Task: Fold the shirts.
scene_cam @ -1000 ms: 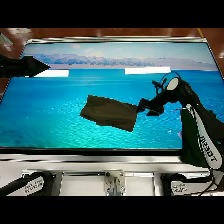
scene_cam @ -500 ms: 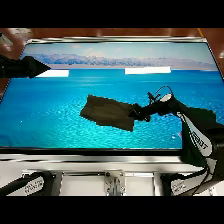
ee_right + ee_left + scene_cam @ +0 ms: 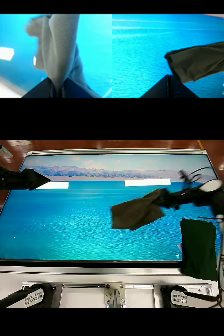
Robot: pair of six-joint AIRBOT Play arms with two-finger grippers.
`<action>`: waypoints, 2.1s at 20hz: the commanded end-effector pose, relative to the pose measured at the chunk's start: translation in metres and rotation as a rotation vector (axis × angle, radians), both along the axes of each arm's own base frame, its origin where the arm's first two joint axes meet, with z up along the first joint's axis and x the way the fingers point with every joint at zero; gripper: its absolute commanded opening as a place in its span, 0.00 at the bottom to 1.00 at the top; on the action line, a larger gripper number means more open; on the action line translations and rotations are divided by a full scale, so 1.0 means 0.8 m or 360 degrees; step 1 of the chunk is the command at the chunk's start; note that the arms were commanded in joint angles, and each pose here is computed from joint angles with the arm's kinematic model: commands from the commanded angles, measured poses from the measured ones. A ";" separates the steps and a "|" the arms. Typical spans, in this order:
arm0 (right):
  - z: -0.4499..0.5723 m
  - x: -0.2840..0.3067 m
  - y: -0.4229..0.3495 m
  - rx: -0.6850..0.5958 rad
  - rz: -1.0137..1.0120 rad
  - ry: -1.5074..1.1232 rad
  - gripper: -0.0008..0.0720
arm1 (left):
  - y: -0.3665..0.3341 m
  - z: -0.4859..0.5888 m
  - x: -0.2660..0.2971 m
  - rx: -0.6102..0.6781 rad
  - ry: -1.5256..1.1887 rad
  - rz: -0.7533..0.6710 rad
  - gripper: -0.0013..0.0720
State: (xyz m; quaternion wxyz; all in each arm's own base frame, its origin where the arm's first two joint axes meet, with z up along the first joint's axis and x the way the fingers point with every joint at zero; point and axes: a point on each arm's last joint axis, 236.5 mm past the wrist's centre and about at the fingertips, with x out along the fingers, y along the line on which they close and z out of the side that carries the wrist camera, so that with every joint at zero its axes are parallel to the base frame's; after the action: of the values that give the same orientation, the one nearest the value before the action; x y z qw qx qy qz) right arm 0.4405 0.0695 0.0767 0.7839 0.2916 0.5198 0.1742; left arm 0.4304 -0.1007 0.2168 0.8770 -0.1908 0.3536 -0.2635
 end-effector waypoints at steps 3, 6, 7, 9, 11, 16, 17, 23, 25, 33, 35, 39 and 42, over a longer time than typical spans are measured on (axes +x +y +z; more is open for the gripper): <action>0.135 -0.070 -0.188 -0.0314 -0.0585 -0.0076 0.10 | 0.000 0.000 0.000 0.0032 -0.0030 -0.0028 0.07; 0.134 -0.123 -0.256 -0.0446 -0.0790 0.0051 0.10 | -0.002 -0.002 -0.004 0.0034 -0.0014 -0.0045 0.07; 0.125 -0.142 -0.274 -0.0491 -0.0834 0.0135 0.10 | -0.003 -0.003 -0.006 0.0034 -0.0005 -0.0055 0.07; 0.106 -0.184 -0.301 -0.0593 -0.0872 0.0332 0.10 | -0.005 -0.006 -0.010 0.0043 0.0008 -0.0082 0.07; 0.093 -0.227 -0.314 -0.0686 -0.0859 0.0530 0.10 | -0.006 -0.007 -0.012 0.0044 0.0016 -0.0090 0.07; 0.082 -0.283 -0.334 -0.0852 -0.0863 0.0810 0.10 | -0.007 -0.006 -0.011 0.0044 0.0011 -0.0092 0.07; 0.077 -0.290 -0.336 -0.0862 -0.0867 0.0852 0.10 | -0.007 -0.006 -0.011 0.0044 0.0010 -0.0092 0.07; -0.018 -0.372 -0.285 -0.0746 -0.0718 0.1301 0.10 | -0.007 -0.006 -0.011 0.0051 0.0004 -0.0097 0.07; -0.048 -0.411 -0.277 -0.0787 -0.0681 0.1471 0.10 | -0.007 -0.006 -0.011 0.0050 0.0004 -0.0096 0.07; -0.097 -0.415 -0.303 -0.0959 -0.0760 0.1405 0.90 | -0.007 -0.006 -0.011 0.0049 0.0002 -0.0096 0.07; -0.069 -0.384 -0.327 -0.1022 -0.0846 0.1228 0.90 | -0.006 -0.004 -0.008 0.0047 -0.0014 -0.0081 0.07; 0.079 -0.221 -0.360 -0.0977 -0.1087 0.0234 0.90 | -0.020 -0.008 0.001 0.0120 -0.0051 -0.0068 0.07; 0.164 -0.126 -0.287 -0.0796 -0.0897 -0.0299 0.90 | -0.020 -0.081 -0.016 0.0548 0.0224 0.0002 0.07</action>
State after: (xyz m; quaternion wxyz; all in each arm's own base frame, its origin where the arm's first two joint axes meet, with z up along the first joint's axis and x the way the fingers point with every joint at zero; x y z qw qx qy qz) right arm 0.2669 -0.2020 0.1319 0.8036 0.2071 0.4963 -0.2552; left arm 0.4233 -0.1261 0.1912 0.8736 -0.1251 0.3913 -0.2610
